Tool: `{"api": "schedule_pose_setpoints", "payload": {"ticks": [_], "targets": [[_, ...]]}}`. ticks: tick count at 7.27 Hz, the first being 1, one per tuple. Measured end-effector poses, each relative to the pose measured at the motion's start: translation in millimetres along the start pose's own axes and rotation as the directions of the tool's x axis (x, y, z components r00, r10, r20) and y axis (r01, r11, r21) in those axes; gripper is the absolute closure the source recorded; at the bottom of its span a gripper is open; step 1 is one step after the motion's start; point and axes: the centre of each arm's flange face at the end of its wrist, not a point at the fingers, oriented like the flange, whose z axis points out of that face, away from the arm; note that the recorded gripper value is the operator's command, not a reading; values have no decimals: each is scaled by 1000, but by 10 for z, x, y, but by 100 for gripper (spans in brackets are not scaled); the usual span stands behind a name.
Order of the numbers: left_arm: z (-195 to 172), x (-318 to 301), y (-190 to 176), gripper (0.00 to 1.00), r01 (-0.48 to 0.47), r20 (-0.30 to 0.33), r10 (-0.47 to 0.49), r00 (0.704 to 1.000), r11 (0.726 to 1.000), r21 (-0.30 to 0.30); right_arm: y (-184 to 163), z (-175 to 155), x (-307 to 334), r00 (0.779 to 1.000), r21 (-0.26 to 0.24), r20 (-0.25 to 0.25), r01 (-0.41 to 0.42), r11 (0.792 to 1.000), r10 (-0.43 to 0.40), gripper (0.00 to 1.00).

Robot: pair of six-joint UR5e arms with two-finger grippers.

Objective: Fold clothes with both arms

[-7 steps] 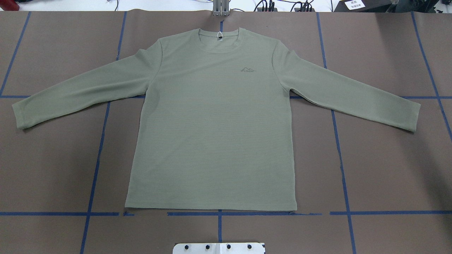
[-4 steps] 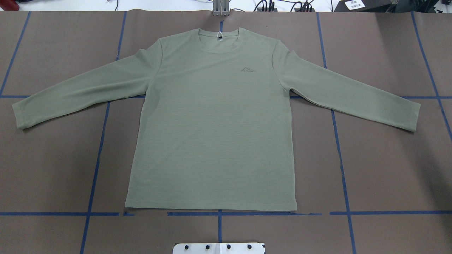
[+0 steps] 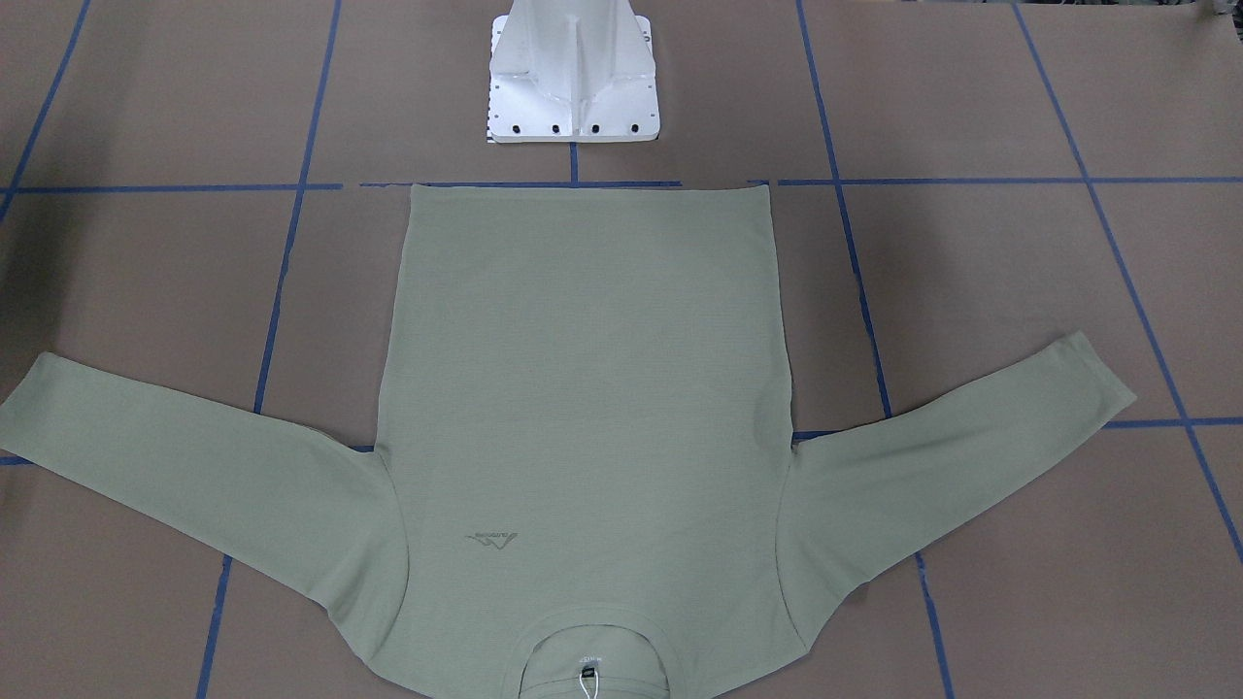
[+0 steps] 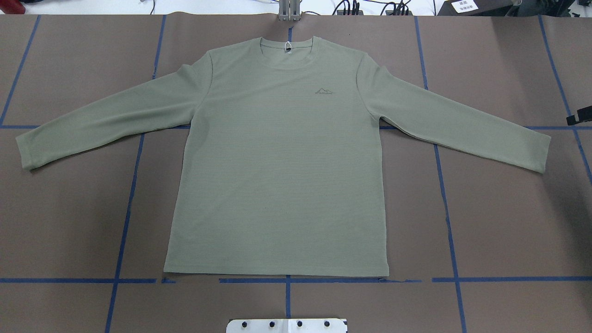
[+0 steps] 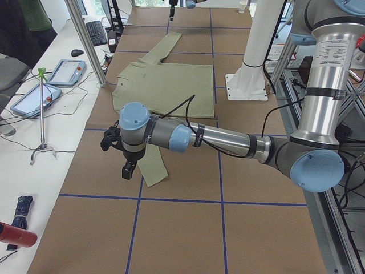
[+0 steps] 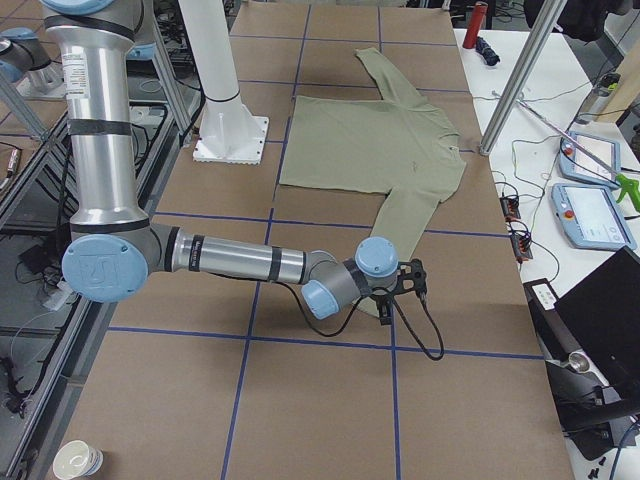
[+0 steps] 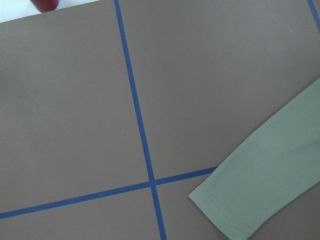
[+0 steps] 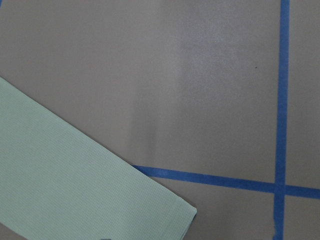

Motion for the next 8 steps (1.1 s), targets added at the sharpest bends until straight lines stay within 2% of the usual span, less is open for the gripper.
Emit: {"api": "schedule_pose_setpoints", "payload": {"ticks": [3,7,8], "targets": [[18,-17,6,0,1,-1,-1,1000,1000,-3,70,476,-171,999,-6,-28,24,1000,-24,15],[25,-27,10,0,2,-1,-2,1000,1000,-4,152,715,-119,998,-42,-52,18,999,-20,21],[24,-27,10,0,1,-2,-1,1000,1000,-4,158,746,-94,998,-48,-55,14,999,-17,30]]}}
